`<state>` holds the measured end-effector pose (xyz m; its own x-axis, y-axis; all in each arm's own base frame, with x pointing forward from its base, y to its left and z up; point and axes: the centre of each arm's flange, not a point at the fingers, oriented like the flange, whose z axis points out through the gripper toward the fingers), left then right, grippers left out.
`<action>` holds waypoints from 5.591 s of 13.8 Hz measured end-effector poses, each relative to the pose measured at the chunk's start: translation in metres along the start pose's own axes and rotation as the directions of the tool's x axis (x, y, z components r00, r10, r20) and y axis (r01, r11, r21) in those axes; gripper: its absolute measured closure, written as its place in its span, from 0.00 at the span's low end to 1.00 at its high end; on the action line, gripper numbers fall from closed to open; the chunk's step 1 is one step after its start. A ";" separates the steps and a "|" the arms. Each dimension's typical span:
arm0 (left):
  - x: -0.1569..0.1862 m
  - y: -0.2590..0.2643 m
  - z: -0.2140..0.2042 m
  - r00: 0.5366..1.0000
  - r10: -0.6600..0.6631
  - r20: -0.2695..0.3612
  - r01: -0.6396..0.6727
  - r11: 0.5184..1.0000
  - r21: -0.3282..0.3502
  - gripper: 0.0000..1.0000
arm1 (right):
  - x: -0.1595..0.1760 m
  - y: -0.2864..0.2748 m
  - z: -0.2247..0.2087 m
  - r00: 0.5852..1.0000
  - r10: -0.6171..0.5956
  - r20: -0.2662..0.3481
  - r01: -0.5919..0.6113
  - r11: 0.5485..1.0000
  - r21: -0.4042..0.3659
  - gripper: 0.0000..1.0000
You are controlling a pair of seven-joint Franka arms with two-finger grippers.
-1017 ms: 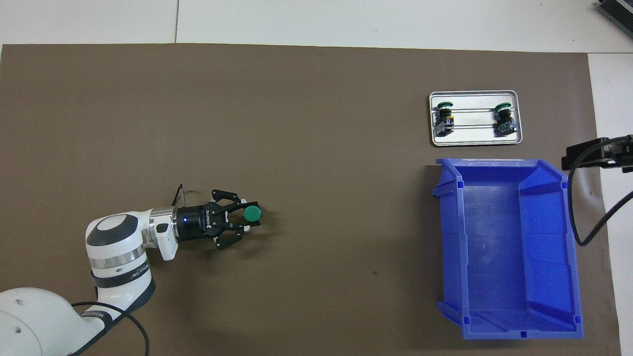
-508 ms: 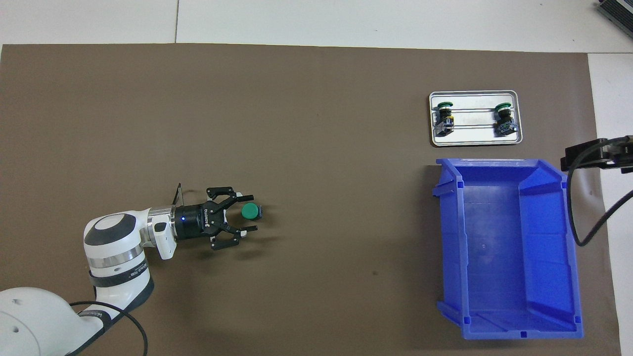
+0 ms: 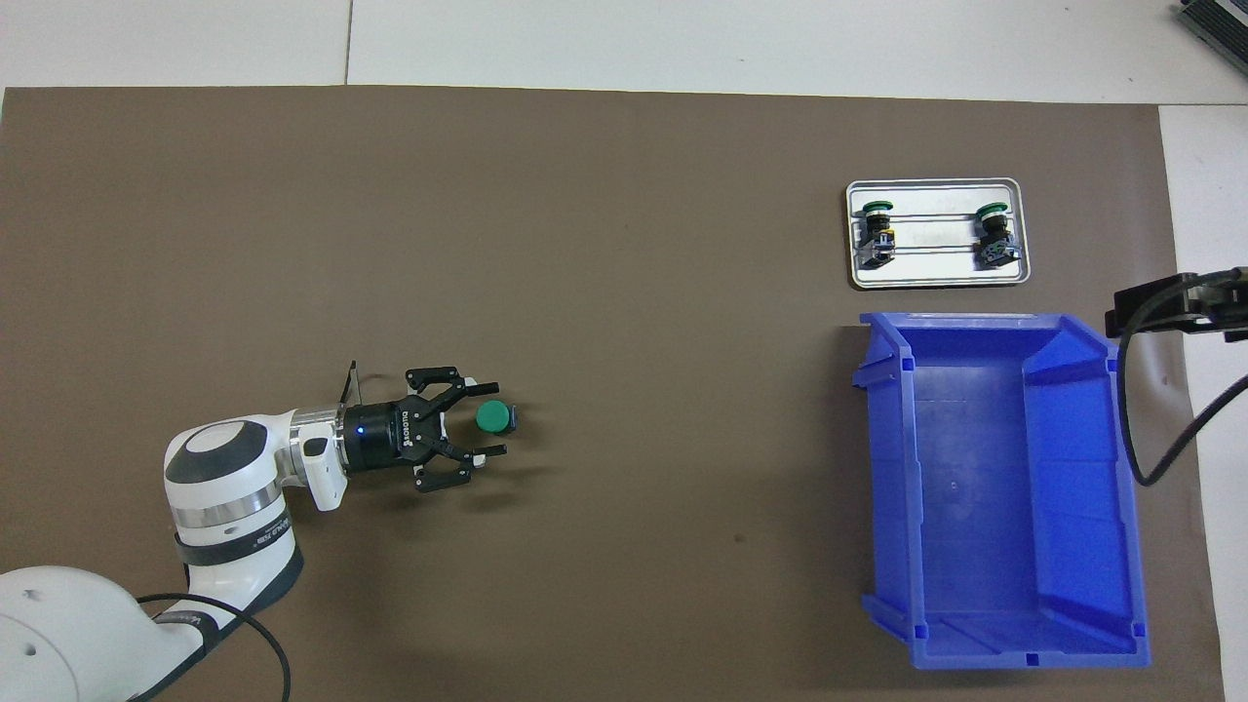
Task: Place and press button with both arms
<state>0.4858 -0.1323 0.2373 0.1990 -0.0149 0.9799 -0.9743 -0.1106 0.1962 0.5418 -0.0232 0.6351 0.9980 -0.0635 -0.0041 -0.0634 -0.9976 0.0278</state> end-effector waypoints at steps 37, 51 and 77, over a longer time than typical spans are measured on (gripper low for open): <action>0.257 0.104 0.100 0.134 -0.967 0.219 0.110 0.234 0.966 0.83 | 0.000 0.001 0.000 1.000 0.003 0.000 -0.003 1.000 0.000 0.00; 0.173 0.062 0.129 0.218 -0.967 0.130 0.156 0.166 0.974 0.88 | 0.000 0.002 0.000 1.000 0.003 0.001 -0.003 1.000 0.000 0.00; 0.126 0.067 0.130 0.261 -0.955 0.140 0.148 0.183 0.972 0.83 | -0.001 0.002 0.002 1.000 0.003 0.004 -0.003 1.000 0.000 0.00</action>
<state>0.4594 -0.2703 0.3696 0.9973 -0.0378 0.0632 -0.0466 -0.9883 0.1452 0.5406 -0.0249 0.6334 0.9977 -0.0666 -0.0082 -0.0663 -0.9974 0.0277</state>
